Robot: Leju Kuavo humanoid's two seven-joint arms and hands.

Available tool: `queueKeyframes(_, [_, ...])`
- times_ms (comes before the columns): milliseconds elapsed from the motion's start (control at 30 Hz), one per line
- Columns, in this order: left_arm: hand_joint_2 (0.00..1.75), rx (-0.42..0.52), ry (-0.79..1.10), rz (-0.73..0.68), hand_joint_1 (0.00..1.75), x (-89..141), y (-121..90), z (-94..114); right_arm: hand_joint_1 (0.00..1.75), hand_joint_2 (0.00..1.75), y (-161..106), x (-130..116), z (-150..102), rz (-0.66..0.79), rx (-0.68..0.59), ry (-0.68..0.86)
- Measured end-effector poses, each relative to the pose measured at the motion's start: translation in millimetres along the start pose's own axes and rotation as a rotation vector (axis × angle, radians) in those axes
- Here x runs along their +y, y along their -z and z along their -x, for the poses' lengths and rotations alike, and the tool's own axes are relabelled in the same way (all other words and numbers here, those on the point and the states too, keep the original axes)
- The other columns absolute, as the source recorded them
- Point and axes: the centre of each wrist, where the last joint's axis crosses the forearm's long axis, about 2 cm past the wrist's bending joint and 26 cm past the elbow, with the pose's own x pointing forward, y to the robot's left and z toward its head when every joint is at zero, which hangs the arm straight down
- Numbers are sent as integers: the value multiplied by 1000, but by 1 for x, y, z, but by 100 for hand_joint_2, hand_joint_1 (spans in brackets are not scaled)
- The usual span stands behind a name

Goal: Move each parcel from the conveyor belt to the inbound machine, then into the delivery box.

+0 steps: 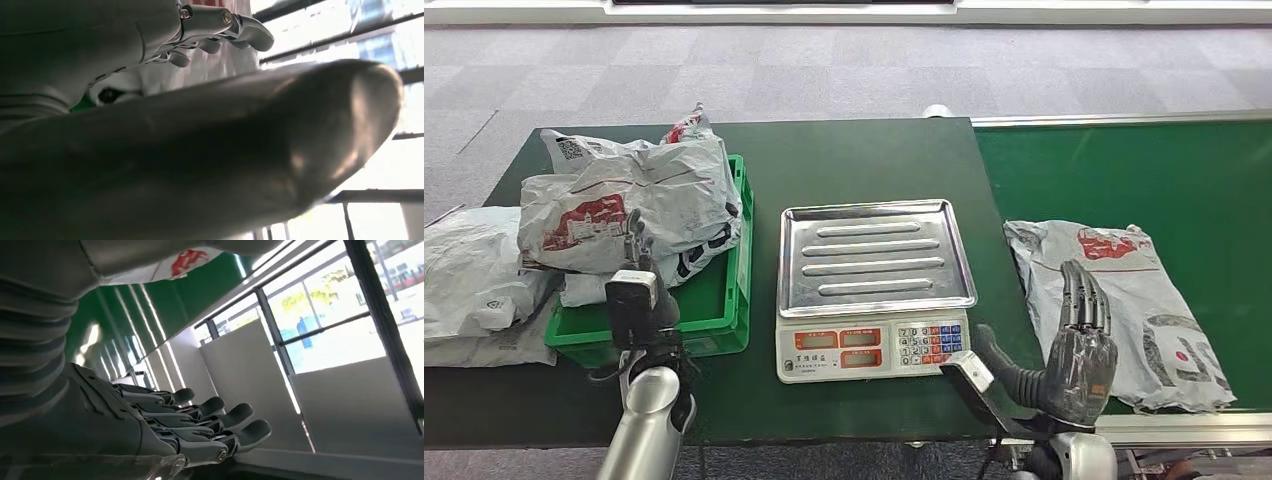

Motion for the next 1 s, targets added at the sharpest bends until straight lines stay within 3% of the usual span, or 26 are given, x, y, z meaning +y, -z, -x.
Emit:
queueKeyframes(133, [0,27,-11,84,0,-8,-4,3,0,175,5,21,40,-175,4,-162])
queueKeyframes(333, [0,71,9,138,0,-13,-14,4,0,175,14,36,81,-344,98,-307])
queueKeyframes(700, [0,89,20,164,0,-14,-25,4,0,175,28,46,131,-447,110,-429])
queueKeyframes(1000, [0,105,32,177,0,-11,-36,6,0,175,88,49,206,-497,243,-536])
